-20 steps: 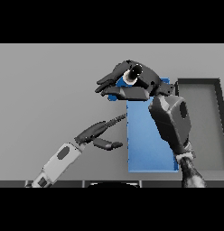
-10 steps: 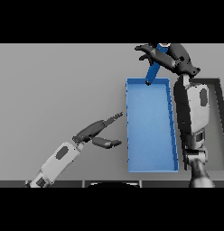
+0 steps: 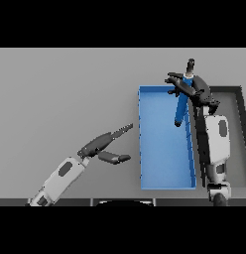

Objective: Pick up the blue pipe and place it into the blue bin.

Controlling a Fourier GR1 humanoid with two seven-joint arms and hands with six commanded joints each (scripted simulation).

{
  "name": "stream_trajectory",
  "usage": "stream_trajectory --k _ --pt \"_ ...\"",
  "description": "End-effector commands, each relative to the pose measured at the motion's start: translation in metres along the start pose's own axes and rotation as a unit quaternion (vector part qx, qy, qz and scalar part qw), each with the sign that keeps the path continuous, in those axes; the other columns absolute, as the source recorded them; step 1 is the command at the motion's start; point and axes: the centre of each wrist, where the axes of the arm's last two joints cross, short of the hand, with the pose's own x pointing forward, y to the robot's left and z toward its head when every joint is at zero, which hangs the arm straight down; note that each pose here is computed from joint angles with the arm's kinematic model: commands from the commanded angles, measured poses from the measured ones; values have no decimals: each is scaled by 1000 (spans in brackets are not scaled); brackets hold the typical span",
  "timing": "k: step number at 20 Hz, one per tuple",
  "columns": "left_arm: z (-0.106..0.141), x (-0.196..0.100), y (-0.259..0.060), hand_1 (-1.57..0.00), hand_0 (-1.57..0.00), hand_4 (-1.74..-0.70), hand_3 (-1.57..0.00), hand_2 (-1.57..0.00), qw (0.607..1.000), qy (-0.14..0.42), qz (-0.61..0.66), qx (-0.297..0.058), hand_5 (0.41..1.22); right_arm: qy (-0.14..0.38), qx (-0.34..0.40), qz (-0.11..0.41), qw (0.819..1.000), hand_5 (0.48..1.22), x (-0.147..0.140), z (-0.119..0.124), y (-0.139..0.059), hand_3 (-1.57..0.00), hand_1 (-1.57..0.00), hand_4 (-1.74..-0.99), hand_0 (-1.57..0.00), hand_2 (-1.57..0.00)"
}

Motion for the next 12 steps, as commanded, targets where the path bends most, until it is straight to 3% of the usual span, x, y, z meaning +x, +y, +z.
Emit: stream_trajectory --k 1,2,3,6,8,9,10,12 --pt "-1 0 -3 1 1 -828 1 1 1000 4 -2 -3 470 17 -6 7 1000 1221 -8 2 -3 -1351 -1571 -1548 -1571 -1571" --pt "-3 1 -1 1 1 -826 1 1 1000 4 -2 -1 470 34 -12 13 999 1221 -16 2 -4 -1080 -1571 -1586 -1571 -1571" --pt "-4 -1 -4 1 1 -827 1 1 1000 5 0 -4 471 52 -9 22 998 1221 -27 3 -4 -1178 -1571 -1569 -1571 -1571" --pt "-2 -2 -4 1 1 -826 1 1 1000 7 -4 -3 475 110 -10 41 993 1205 -57 7 -1 -693 -1571 -1653 -1571 -1571" --pt "-1 -3 -5 1 1 -827 1 1 1000 9 -2 0 474 153 -28 38 987 1199 -71 5 0 -1009 -1571 -1583 -1571 -1571" --pt "-2 -3 -5 1 1 -829 1 1 1000 8 -2 1 474 176 -35 23 983 1190 -78 6 0 -807 -1382 -1534 -1465 -1333" --pt "-4 -2 -4 1 1 -830 1 1 1000 8 -2 0 476 197 -32 11 980 1178 -81 4 1 -646 -1106 -1477 -1172 -1066" --pt "-7 0 -7 1 1 -828 1 1 1000 4 -2 -1 476 228 -31 -2 973 1172 -78 3 -1 -413 -707 -1344 -749 -682"
